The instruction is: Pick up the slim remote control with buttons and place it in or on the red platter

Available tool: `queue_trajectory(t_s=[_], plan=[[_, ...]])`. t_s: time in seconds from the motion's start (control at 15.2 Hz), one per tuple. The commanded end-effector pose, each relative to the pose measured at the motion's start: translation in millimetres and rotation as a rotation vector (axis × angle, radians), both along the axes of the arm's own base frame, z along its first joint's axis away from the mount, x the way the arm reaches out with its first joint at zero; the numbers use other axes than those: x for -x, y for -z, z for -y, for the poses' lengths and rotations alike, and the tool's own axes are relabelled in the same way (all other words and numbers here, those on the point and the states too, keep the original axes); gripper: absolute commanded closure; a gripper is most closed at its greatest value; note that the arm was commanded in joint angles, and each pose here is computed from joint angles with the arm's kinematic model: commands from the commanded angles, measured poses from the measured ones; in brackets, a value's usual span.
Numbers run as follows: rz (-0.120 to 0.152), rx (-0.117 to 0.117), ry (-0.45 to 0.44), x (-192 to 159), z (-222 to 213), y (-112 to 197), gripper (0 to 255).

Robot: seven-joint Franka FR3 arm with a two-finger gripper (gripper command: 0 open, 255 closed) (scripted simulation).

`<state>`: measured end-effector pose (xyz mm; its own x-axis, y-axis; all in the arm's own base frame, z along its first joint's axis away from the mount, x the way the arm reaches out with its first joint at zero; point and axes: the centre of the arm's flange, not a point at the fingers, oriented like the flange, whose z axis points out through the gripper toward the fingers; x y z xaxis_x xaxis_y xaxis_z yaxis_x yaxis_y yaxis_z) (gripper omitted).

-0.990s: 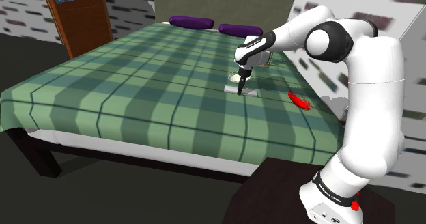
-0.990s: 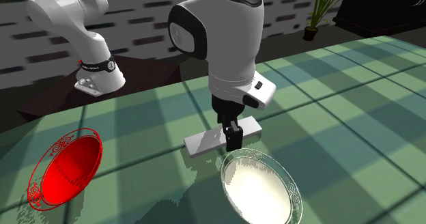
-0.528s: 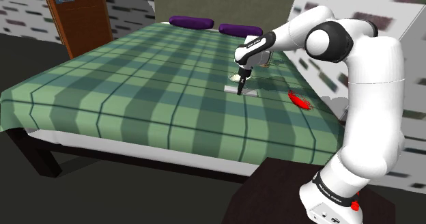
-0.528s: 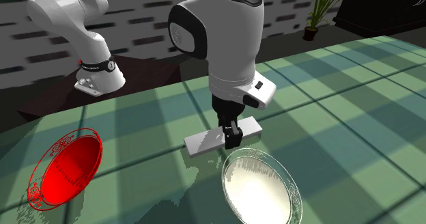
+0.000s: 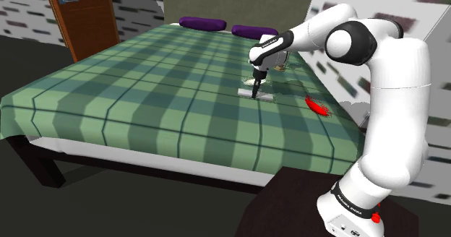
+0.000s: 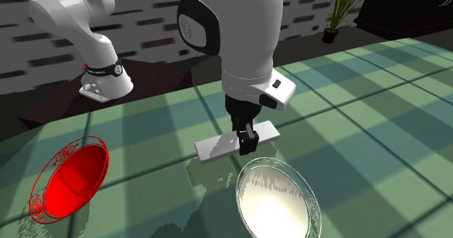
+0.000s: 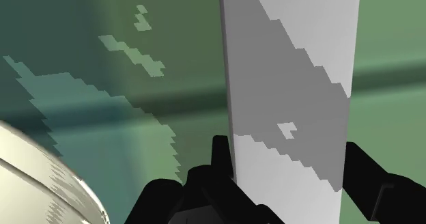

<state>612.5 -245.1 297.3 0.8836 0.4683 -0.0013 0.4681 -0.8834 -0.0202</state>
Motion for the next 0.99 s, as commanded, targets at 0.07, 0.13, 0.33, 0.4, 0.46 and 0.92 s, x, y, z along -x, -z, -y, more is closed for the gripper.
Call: queue_trajectory(t_s=[0.07,0.13,0.33,0.4,0.46,0.92], plan=[[0.0,0.0,0.0,0.3,-0.5,-16.5,255],[0.0,0.0,0.0,0.3,-0.5,-21.8,255],[0.0,0.0,0.0,0.3,-0.5,-37.6,255],[0.0,0.0,0.0,0.3,-0.5,-42.9,255],[0.0,0.0,0.0,0.3,-0.5,-48.2,255],[0.0,0.0,0.0,0.3,-0.5,-85.1,255]])
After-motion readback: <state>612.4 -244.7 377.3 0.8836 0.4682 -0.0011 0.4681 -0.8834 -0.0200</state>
